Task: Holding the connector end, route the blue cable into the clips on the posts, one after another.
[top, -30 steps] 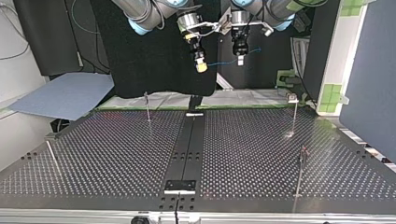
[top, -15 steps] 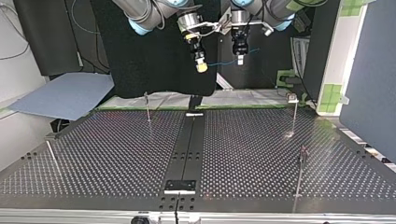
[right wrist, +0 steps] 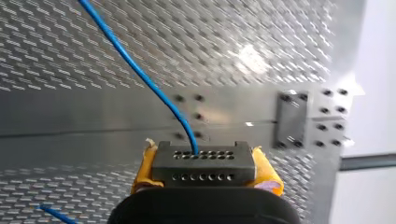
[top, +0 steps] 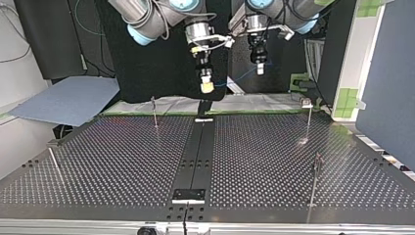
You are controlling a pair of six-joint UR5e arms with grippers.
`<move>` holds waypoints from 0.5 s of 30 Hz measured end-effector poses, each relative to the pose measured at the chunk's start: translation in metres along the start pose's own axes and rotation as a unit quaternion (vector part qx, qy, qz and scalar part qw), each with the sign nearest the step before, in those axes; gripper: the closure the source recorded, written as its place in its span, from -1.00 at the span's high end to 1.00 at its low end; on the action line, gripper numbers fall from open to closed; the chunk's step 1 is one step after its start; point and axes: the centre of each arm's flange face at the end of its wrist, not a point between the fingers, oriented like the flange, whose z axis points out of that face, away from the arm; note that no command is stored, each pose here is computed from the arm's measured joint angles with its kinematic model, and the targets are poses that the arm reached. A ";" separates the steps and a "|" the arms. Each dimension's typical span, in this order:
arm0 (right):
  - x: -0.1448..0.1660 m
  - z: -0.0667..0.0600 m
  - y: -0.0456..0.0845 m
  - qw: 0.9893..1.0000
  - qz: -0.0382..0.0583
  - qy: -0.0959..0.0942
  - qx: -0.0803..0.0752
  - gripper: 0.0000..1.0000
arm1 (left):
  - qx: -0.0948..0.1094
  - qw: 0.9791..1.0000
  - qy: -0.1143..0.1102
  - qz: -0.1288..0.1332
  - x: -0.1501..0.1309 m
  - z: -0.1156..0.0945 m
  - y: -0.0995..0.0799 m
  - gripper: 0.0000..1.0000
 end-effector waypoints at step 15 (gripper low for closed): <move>0.132 0.073 0.061 0.996 -0.039 0.070 -0.046 -1.00 | -0.027 0.999 -0.044 -0.016 -0.081 0.052 0.008 -1.00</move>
